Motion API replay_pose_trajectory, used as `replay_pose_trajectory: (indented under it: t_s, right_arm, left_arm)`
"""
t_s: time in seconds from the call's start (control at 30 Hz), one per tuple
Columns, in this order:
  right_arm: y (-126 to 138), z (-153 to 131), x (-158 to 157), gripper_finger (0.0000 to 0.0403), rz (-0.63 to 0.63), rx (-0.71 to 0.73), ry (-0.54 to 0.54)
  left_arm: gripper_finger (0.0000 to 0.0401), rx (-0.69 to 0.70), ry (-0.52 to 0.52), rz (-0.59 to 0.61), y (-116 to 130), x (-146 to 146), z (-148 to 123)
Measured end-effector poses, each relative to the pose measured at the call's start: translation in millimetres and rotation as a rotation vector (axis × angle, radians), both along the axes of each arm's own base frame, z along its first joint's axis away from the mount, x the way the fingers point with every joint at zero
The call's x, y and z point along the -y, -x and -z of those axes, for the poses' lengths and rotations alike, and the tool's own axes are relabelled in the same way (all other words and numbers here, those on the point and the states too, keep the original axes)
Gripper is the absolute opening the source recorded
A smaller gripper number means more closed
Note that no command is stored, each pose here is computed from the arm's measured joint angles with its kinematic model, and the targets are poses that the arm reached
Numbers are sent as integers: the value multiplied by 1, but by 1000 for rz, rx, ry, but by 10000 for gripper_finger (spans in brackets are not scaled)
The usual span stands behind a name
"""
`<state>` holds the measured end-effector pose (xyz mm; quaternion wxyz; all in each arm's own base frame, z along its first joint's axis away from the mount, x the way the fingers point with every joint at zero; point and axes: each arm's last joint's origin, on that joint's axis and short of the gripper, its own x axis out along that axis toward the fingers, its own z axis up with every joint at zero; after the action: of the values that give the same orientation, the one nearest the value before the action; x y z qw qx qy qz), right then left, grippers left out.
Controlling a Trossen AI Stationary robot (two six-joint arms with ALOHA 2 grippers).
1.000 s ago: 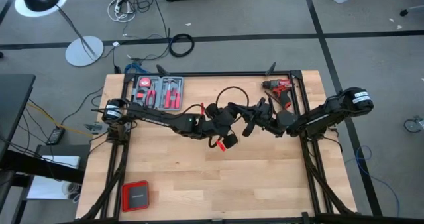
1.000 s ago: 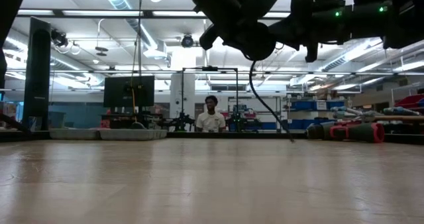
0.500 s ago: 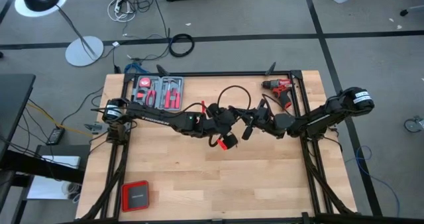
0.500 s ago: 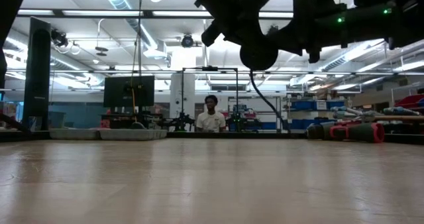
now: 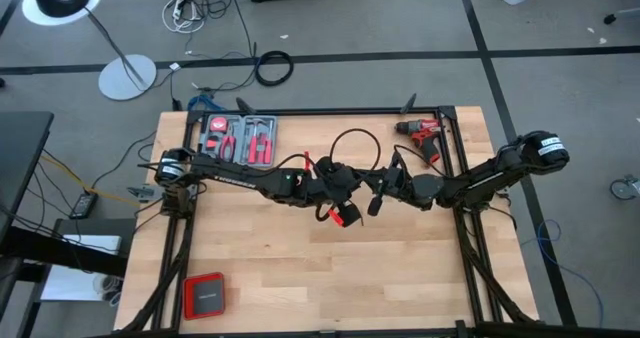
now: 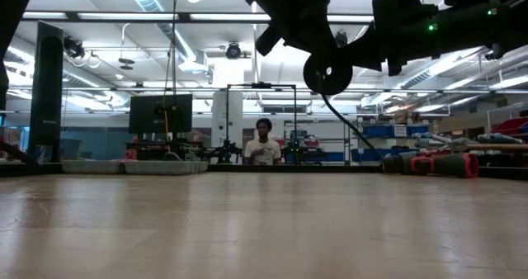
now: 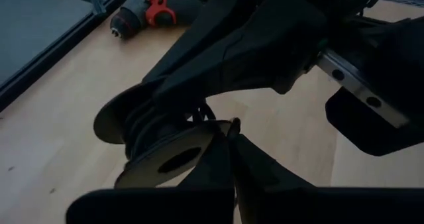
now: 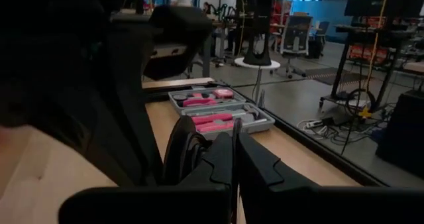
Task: Coil cords
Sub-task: Coil the black wire on the spool
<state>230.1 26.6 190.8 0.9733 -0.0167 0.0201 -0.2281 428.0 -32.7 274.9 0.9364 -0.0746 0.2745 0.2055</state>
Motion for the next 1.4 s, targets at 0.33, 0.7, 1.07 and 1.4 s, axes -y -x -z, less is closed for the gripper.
replay_pose_trajectory:
  t_s: [0.33, 0.7, 1.07, 1.4]
  right_arm:
    - [6, -2, 0, 3, -59, -62, -9]
    - [6, 3, -2, 3, -125, -99, -34]
    - [8, 11, -2, 3, -148, -167, -39]
    - [9, 16, -4, 2, -151, -215, -62]
  left_arm:
    - [1, -25, -54, 101, -3, -4, -13]
    - [23, -113, -185, 240, -1, -5, -10]
    - [55, -224, -327, 211, -4, -9, 3]
    - [83, -359, -322, 234, 4, -6, 14]
